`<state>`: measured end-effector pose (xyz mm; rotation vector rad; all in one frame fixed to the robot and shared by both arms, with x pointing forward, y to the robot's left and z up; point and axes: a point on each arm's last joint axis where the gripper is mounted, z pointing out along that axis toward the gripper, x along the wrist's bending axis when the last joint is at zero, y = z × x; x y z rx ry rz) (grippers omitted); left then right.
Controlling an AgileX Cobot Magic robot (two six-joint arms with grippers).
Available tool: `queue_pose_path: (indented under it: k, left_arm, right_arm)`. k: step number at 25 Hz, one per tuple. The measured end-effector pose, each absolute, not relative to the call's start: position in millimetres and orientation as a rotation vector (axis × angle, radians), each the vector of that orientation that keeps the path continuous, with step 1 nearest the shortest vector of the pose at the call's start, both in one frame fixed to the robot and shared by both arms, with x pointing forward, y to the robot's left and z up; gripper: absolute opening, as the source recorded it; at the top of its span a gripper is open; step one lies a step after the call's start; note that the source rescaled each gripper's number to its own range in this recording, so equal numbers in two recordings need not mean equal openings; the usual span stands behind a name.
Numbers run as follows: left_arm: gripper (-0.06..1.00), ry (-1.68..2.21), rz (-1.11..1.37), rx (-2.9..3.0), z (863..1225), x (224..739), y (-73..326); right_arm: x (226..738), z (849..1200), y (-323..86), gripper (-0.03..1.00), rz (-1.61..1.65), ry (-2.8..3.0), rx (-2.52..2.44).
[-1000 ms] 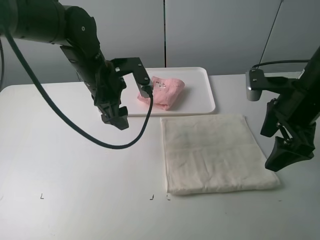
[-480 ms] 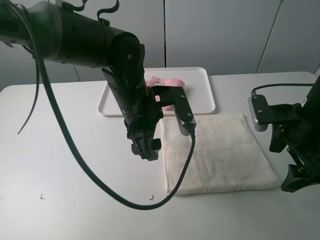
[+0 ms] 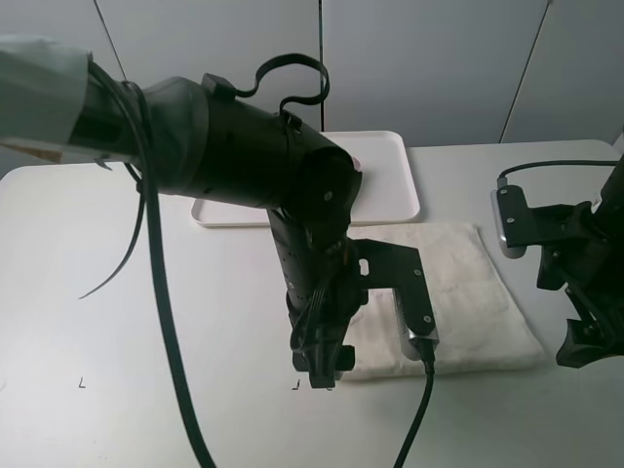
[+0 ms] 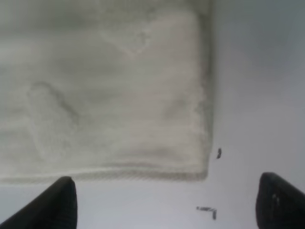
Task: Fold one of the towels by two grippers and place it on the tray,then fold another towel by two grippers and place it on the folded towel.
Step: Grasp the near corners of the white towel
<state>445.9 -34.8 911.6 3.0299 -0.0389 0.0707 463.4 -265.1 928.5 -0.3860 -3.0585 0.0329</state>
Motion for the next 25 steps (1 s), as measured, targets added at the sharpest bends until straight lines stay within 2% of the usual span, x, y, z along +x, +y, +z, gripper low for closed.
queue_pose_path:
  k: [14,25]
  left_arm:
    - [0.96,0.044,0.036,3.067,888,435,-43]
    - [0.96,0.051,0.032,3.066,888,434,-44]
  right_arm:
    - [464,928,-265,1.0,0.031,-3.068,-0.392]
    - [464,928,-265,1.0,0.03,-3.071,-0.366]
